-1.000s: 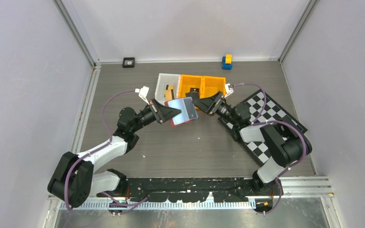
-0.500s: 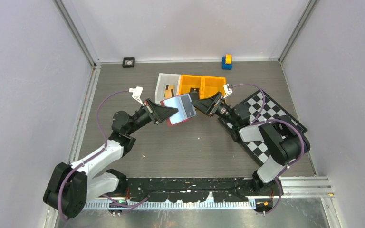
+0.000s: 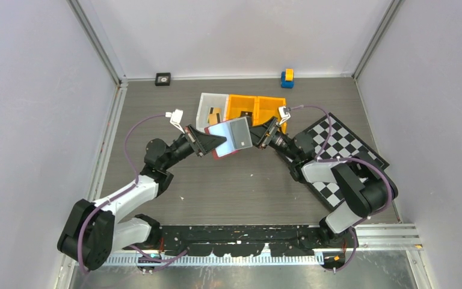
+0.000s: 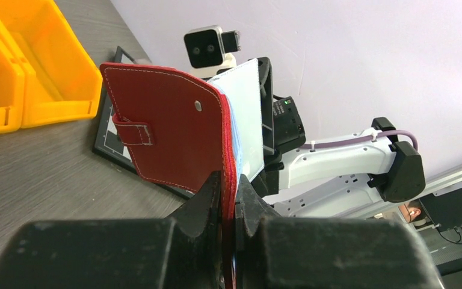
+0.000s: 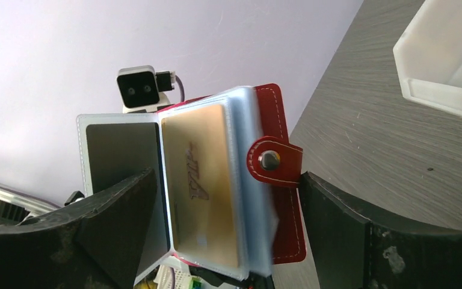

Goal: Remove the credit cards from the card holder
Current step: Remove the credit card from the card holder.

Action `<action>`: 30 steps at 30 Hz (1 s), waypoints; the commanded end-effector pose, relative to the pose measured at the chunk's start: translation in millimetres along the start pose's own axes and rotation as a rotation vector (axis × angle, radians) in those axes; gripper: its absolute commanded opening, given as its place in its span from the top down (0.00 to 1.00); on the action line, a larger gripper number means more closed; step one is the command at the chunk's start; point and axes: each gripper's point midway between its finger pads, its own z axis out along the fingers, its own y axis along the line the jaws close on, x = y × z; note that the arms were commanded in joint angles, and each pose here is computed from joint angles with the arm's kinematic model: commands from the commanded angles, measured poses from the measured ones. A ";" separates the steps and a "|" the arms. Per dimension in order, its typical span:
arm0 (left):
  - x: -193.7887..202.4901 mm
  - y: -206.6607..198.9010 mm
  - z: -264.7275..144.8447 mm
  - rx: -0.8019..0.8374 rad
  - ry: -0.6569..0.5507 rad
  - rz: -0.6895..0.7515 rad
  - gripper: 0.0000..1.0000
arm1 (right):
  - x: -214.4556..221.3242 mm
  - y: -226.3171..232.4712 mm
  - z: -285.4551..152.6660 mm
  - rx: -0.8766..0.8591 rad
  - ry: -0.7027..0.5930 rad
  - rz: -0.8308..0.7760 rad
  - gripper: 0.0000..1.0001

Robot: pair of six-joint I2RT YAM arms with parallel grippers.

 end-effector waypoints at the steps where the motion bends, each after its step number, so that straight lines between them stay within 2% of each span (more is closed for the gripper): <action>1: -23.1 -34.9 4.1 0.116 -0.057 0.100 1.00 | -11.2 23.9 11.3 -0.014 -0.036 -0.035 0.08; 8: -24.2 -33.2 -2.7 0.099 -0.090 0.129 1.00 | -3.0 4.0 12.6 0.053 -0.039 -0.036 0.08; 13: -25.0 -43.5 -5.8 0.133 -0.094 0.148 1.00 | 1.3 11.1 15.3 -0.018 -0.029 0.029 0.08; 23: -25.1 -28.5 -12.1 0.065 -0.134 0.136 1.00 | -11.3 27.8 -4.4 -0.014 -0.130 -0.019 0.08; 30: -23.6 -25.8 -10.6 0.069 -0.126 0.138 1.00 | -12.7 52.3 -11.3 -0.114 -0.149 0.003 0.08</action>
